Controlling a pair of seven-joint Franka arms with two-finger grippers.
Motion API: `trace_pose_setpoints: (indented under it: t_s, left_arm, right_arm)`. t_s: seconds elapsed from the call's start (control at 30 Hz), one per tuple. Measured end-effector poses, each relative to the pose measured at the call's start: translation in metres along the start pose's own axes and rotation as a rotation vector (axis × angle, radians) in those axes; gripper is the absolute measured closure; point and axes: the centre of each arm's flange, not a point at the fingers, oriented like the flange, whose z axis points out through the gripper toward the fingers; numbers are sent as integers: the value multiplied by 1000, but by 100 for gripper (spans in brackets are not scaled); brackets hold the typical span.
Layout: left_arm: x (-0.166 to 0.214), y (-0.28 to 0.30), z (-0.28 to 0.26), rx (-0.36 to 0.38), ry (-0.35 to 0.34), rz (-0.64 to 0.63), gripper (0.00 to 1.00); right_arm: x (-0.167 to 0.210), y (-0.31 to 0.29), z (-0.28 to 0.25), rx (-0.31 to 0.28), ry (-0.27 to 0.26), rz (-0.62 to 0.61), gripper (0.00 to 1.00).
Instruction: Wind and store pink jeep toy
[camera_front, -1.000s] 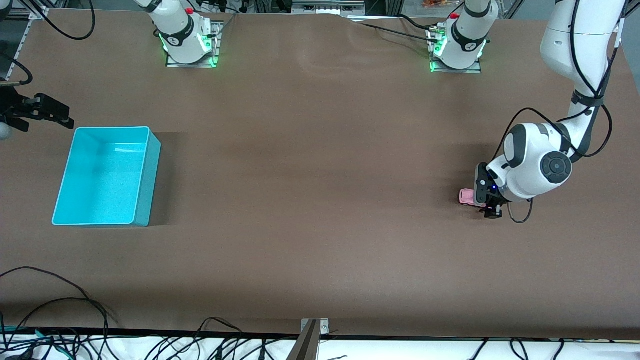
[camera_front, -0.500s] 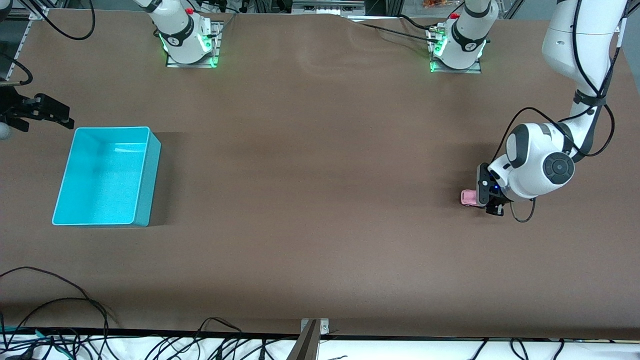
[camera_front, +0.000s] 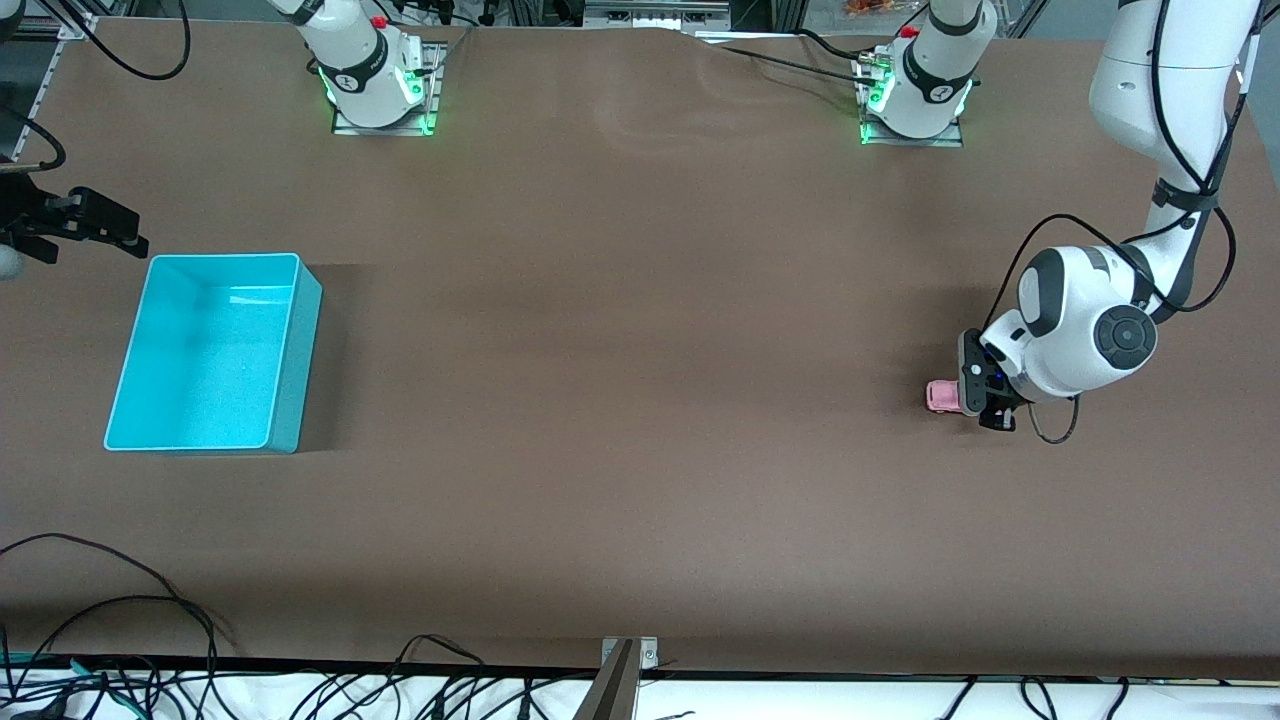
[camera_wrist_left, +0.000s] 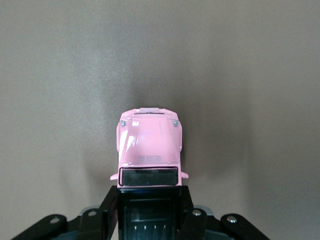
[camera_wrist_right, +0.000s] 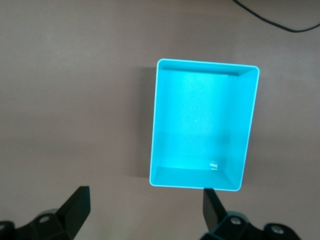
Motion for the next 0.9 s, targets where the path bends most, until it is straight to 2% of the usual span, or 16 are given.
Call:
trace_pose_setpoints:
  t_s: [0.17, 0.47, 0.73, 0.9]
  left_arm:
    - [-15, 2, 0, -1, 1, -26, 49]
    - [-77, 13, 1, -17, -13, -100, 49]
    - [-136, 29, 3, -30, -25, -98, 49]
    - [-159, 35, 3, -29, -21, -77, 49]
  right_arm:
    - [0, 0, 0, 0, 0, 0, 0]
    - [0, 0, 0, 0, 0, 0, 0]
    - [0, 0, 0, 0, 0, 0, 0]
    - [0, 0, 0, 0, 0, 0, 0]
